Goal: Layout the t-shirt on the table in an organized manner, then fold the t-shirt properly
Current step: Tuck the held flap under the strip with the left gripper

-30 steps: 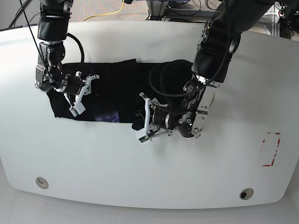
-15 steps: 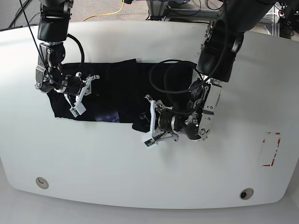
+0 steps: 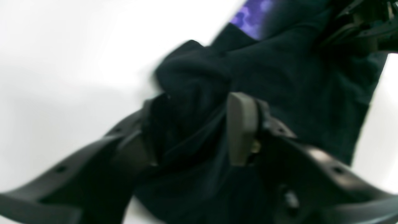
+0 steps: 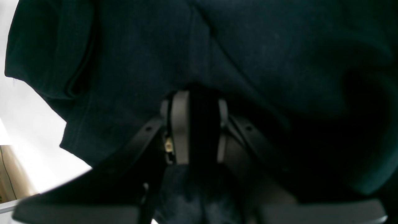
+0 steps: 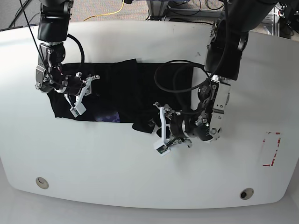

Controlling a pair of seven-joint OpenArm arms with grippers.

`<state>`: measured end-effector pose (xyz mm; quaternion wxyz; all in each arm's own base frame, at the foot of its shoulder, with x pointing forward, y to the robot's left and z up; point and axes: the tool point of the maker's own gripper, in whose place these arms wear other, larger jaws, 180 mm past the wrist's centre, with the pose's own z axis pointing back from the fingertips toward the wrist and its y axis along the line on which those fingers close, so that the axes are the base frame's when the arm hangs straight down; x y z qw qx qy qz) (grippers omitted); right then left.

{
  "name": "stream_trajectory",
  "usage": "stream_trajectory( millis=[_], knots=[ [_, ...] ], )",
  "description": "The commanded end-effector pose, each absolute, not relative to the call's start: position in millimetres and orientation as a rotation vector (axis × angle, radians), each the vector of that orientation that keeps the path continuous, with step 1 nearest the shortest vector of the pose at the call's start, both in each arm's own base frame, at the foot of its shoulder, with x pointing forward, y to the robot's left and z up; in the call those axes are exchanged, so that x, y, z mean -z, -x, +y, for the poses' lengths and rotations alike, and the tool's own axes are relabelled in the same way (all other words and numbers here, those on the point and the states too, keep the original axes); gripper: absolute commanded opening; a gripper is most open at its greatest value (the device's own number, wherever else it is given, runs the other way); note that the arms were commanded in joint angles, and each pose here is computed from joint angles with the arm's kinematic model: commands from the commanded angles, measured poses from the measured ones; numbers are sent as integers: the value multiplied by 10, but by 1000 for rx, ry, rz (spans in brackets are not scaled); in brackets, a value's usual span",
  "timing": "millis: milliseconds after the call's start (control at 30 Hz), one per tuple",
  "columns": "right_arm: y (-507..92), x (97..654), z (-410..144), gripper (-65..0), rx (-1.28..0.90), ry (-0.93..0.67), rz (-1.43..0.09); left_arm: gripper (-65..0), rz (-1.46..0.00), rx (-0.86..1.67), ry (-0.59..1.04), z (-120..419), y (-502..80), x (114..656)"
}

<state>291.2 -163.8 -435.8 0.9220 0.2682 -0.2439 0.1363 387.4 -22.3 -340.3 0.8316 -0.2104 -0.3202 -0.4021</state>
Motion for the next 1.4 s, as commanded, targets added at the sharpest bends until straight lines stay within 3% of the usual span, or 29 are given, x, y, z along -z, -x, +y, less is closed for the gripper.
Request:
stream_trajectory(
  millis=[0, 200, 633, 1000, 1367],
  knots=[
    [-2730, 4552, -1739, -520, -306, -472, -383, -415, -752, 930, 443, -181, -3844, 3133],
    [-2730, 4552, -1739, -520, -306, -472, -383, -458, -725, 961, 426, 71, -3661, 3114],
    [-2730, 4552, -1739, -520, -306, -472, -383, -456, -546, 1069, 409, 109, -3343, 3604],
    [-2723, 4556, -1739, -520, -306, -472, -381, -457, -518, 1032, 481, -103, -3633, 3798],
    [-2702, 4568, -1739, -520, -305, -473, -377, -458, -566, 997, 522, -312, -3914, 3643]
  ],
)
